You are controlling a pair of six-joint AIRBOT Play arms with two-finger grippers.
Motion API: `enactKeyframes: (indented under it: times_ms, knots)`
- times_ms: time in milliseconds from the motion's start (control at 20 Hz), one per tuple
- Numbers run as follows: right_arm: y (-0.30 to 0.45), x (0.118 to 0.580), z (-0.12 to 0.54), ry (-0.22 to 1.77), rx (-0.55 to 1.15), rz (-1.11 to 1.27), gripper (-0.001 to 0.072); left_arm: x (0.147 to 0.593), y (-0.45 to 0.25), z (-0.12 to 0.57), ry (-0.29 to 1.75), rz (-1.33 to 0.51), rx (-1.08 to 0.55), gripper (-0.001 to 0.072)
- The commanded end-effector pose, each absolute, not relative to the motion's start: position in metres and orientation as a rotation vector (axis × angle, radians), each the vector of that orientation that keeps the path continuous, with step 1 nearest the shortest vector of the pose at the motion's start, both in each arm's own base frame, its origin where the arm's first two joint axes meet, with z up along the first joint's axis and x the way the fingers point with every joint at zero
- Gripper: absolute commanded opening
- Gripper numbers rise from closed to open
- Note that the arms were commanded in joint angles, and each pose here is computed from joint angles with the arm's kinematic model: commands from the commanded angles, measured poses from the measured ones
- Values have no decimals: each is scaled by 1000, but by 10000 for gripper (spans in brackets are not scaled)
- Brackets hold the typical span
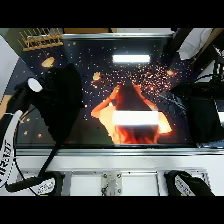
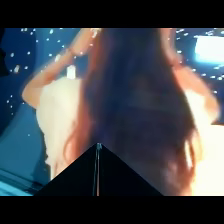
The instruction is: Fold the clothes and pants, and hang the long-sleeved shirts on hangers.
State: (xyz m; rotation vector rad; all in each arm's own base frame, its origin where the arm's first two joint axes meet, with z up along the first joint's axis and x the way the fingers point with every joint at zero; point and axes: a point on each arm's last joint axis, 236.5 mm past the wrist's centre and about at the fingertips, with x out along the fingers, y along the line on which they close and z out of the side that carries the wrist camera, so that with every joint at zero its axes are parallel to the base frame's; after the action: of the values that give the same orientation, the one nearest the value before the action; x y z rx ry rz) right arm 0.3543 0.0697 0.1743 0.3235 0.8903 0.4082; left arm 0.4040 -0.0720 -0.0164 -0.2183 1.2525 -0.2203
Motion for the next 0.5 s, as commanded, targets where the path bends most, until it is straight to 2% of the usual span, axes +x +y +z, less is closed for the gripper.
enactKeyframes:
  times_ms: [0, 150, 200, 250, 300, 450]
  knots:
    - [70, 354, 175, 890, 323, 409, 36, 385, -92, -60, 1274, -215, -153, 552]
    - [70, 354, 175, 890, 323, 409, 36, 384, -82, -69, 1277, -126, -83, 545]
    - [70, 354, 175, 890, 323, 409, 36, 387, -80, -67, 1273, -103, -92, 268]
    - [70, 354, 175, 890, 324, 409, 36, 391, -83, -61, 1263, -106, -106, 31]
    - [70, 354, 175, 890, 323, 409, 36, 398, -99, -48, 1239, -136, -168, 4]
    - [69, 354, 174, 874, 245, 437, 36, 434, -174, 28, 1071, -315, -321, 3]
